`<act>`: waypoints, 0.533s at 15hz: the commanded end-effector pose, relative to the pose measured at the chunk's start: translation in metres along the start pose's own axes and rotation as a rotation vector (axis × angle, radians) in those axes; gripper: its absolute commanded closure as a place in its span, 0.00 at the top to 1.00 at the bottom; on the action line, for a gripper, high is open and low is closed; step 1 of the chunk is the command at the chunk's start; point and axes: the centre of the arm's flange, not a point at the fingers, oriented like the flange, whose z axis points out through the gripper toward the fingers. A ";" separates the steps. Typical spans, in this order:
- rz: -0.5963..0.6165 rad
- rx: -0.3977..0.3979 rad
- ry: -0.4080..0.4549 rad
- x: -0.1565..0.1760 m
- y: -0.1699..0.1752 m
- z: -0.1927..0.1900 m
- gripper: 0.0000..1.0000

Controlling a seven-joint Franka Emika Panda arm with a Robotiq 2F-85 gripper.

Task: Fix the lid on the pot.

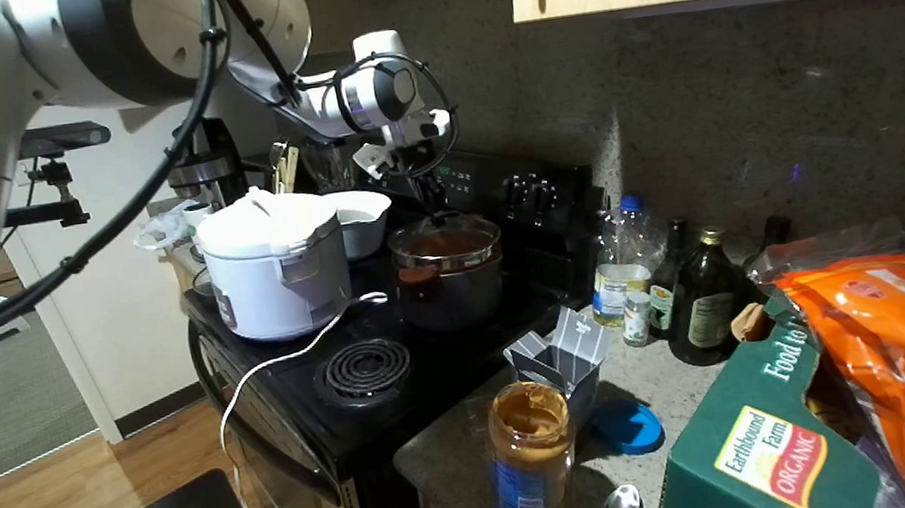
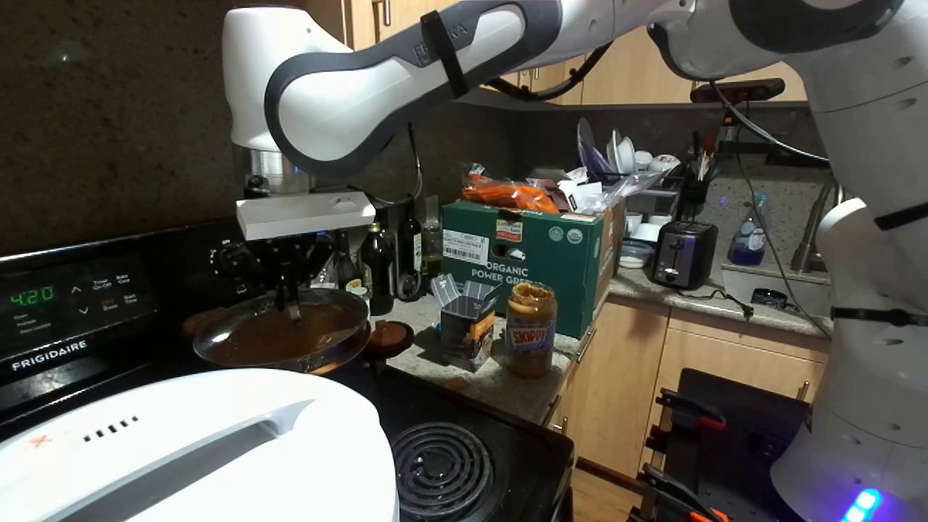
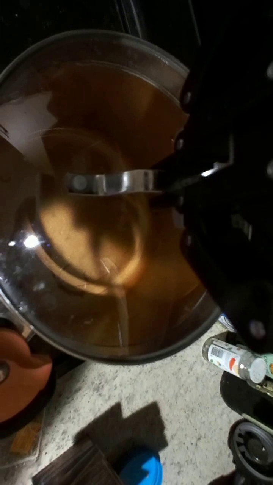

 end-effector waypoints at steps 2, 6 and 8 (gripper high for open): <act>0.006 0.009 -0.027 0.004 0.001 -0.007 0.07; 0.012 0.014 -0.039 0.004 0.001 -0.003 0.07; 0.016 0.014 -0.042 0.003 0.002 -0.002 0.07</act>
